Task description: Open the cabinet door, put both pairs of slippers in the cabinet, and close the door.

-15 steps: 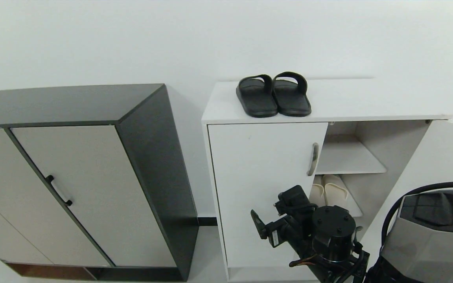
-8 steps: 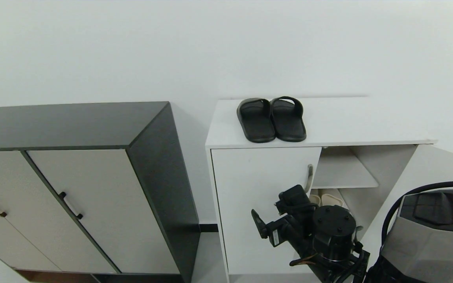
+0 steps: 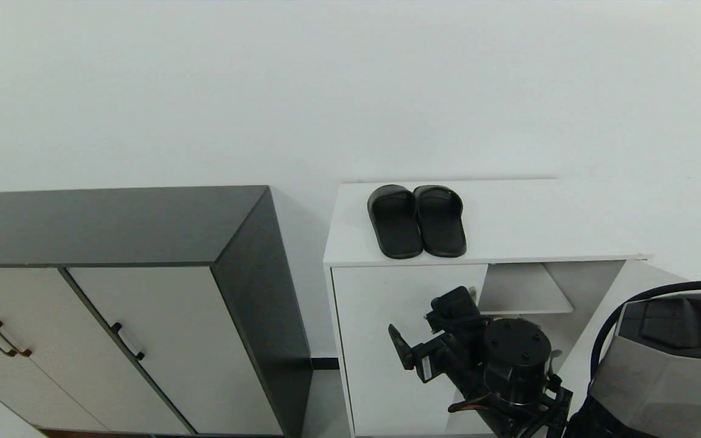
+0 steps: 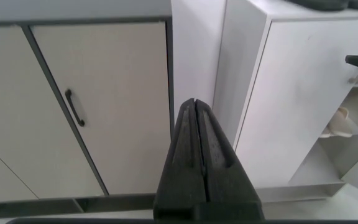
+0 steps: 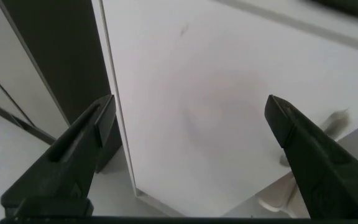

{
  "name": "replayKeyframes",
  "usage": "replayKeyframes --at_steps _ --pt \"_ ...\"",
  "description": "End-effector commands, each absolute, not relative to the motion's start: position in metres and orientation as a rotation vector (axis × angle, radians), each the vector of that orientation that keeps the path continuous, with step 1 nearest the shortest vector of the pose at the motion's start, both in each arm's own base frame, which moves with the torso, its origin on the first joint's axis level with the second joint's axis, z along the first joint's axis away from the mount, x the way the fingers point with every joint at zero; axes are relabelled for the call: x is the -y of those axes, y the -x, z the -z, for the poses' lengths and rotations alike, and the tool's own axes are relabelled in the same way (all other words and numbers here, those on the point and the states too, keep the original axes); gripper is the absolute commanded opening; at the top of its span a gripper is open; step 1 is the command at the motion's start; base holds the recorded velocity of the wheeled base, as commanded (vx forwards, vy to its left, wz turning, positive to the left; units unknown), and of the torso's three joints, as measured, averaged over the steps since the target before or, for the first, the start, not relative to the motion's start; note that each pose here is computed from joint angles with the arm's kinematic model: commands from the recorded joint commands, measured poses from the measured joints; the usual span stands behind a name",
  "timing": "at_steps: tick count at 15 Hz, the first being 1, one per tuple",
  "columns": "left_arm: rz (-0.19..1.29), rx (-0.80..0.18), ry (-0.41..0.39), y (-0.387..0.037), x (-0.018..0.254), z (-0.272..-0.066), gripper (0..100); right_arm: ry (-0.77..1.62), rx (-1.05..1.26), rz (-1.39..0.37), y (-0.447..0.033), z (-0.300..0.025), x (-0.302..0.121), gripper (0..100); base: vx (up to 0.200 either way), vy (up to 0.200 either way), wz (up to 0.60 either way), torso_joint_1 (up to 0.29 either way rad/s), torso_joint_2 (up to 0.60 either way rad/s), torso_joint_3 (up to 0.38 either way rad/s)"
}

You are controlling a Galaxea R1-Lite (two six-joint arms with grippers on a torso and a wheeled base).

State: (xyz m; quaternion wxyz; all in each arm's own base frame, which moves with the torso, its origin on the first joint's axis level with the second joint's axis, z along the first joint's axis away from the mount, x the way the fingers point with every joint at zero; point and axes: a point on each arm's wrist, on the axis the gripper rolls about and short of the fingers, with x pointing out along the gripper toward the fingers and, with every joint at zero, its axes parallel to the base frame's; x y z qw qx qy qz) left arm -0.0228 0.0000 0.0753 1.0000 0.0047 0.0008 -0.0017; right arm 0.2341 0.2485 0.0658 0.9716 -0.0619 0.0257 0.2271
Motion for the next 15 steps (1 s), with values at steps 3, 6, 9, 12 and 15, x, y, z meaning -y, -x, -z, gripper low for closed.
replayKeyframes --at_steps 3,6,9,12,15 --pt "0.002 -0.003 -0.008 0.023 0.000 -0.075 0 0.128 -0.025 -0.456 -0.234 -0.068 -0.248 100 0.000 0.000 0.00 0.274 -0.60 -0.338" --pt "0.002 -0.002 -0.008 0.023 0.000 -0.075 0 0.194 0.009 -0.470 -0.236 -0.063 -0.251 100 0.000 0.000 0.00 0.129 -0.30 -0.159" --pt "0.002 -0.003 -0.008 0.023 0.000 -0.075 0 0.173 0.110 -0.465 -0.234 -0.095 -0.252 100 0.000 0.000 0.00 0.000 0.00 0.000" --pt "0.002 -0.002 -0.009 0.023 0.000 -0.075 0 0.160 0.091 -0.392 -0.231 -0.142 -0.253 100 0.000 0.000 0.00 0.000 0.00 0.000" --pt "0.002 -0.002 -0.009 0.023 0.000 -0.075 0 0.086 -0.063 -0.338 -0.232 -0.172 -0.250 100 0.000 0.000 0.00 0.000 0.00 0.000"
